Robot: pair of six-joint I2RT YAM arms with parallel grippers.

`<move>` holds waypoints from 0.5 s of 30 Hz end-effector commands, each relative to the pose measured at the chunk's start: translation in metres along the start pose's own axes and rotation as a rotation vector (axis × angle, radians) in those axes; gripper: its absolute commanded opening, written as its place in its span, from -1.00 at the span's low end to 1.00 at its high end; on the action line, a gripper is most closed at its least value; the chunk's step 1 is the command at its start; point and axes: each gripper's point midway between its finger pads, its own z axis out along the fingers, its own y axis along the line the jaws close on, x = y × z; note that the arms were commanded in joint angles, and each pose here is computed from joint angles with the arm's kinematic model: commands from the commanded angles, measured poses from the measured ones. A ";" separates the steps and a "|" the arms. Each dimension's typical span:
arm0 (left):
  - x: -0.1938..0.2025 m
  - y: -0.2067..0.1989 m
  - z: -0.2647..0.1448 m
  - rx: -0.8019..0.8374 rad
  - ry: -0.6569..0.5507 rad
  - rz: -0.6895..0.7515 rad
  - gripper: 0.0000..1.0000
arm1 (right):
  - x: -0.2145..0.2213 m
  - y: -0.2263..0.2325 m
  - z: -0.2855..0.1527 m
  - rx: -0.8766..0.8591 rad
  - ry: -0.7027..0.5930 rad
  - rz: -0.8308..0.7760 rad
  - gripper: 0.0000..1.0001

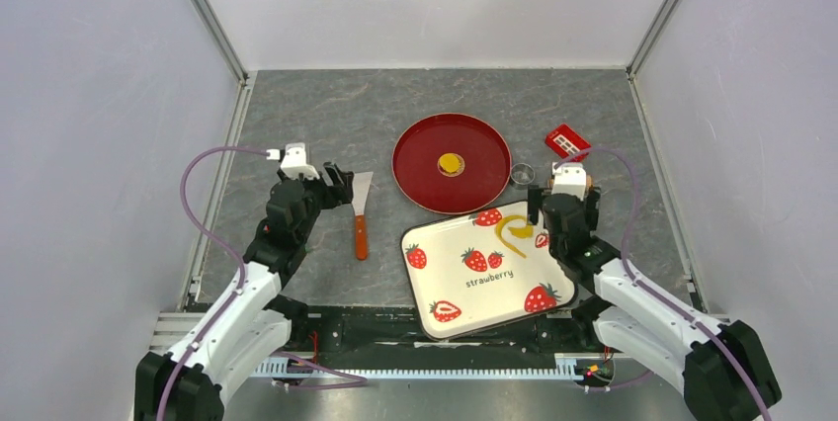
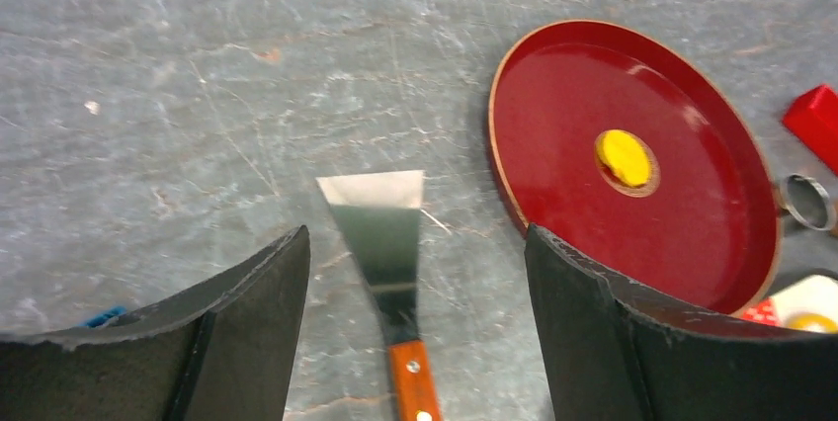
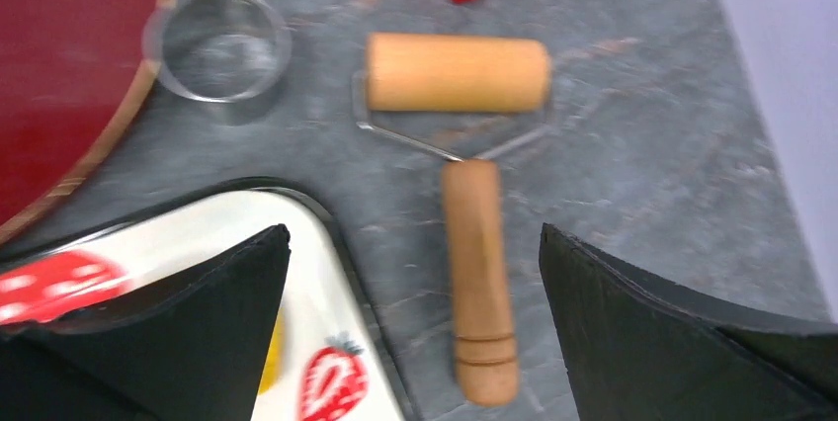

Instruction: Roll out the dumpling wrappers from the dough

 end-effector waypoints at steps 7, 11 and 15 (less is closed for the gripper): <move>0.004 0.054 0.011 -0.220 -0.113 0.182 0.65 | 0.022 -0.067 0.001 0.316 -0.261 0.012 0.96; 0.001 0.071 0.013 -0.311 -0.156 0.240 0.65 | 0.025 -0.072 0.001 0.332 -0.290 -0.028 0.96; 0.011 0.083 0.014 -0.354 -0.195 0.240 0.65 | 0.029 -0.077 0.002 0.337 -0.306 -0.055 0.96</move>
